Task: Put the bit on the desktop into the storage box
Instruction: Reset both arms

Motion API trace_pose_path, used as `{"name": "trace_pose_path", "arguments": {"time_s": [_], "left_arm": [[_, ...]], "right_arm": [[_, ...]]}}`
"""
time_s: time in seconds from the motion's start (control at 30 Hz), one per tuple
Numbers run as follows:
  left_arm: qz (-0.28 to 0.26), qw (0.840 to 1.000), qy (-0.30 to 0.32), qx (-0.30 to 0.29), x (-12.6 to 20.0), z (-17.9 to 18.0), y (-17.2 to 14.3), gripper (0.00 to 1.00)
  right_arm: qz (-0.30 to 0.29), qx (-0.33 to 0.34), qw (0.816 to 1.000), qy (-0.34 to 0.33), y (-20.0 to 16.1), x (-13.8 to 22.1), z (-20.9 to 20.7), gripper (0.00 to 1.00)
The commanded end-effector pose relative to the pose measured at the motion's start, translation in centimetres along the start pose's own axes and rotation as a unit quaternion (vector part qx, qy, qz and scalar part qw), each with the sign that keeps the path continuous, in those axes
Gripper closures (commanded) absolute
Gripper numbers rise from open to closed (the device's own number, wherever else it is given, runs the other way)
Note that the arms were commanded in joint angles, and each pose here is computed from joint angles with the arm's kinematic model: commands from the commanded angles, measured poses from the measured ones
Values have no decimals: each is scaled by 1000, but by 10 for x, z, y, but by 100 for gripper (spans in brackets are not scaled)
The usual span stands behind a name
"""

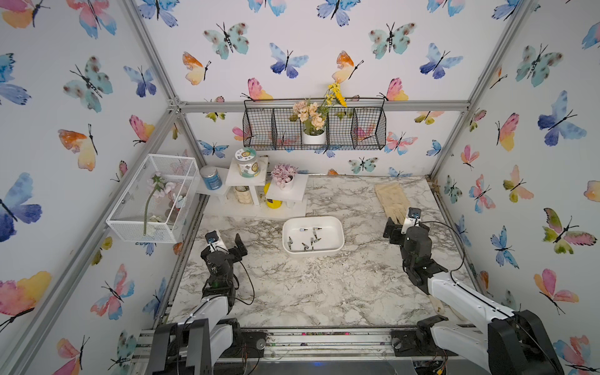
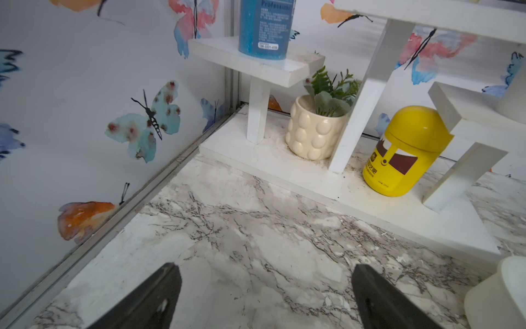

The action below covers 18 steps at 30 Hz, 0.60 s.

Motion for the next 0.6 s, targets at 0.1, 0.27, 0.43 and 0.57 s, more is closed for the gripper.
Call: {"name": "trace_pose_path", "arguments": {"time_s": [0.1,0.27,0.43,0.57], "left_arm": [[-33,994,-104,-15,-6,-29,9,1],[-20,993,-109,-36,-11,-34,-2,1],[15,992,-97,-73,-29,-48,-11,1],[16,993,-97,-73,-29,-48,-12,1]], "right_arm": [[-78,35,996,-10,4,5,-6,1],[-56,48,997,-5,-14,-7,-10,2],[-45,50,998,-14,-29,-17,-16,1],[-37,17,999,-19,-46,-27,-26,2]]}}
Point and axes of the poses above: each gripper's point midway between its finger pads, its own x axis back along the fingers, its own z axis along the line the jaws close on, y = z × x, the point moved 3 cm from there along x, back along the fingers, and after that the axes turned 9 degrees about x, right-handed, at the moved point
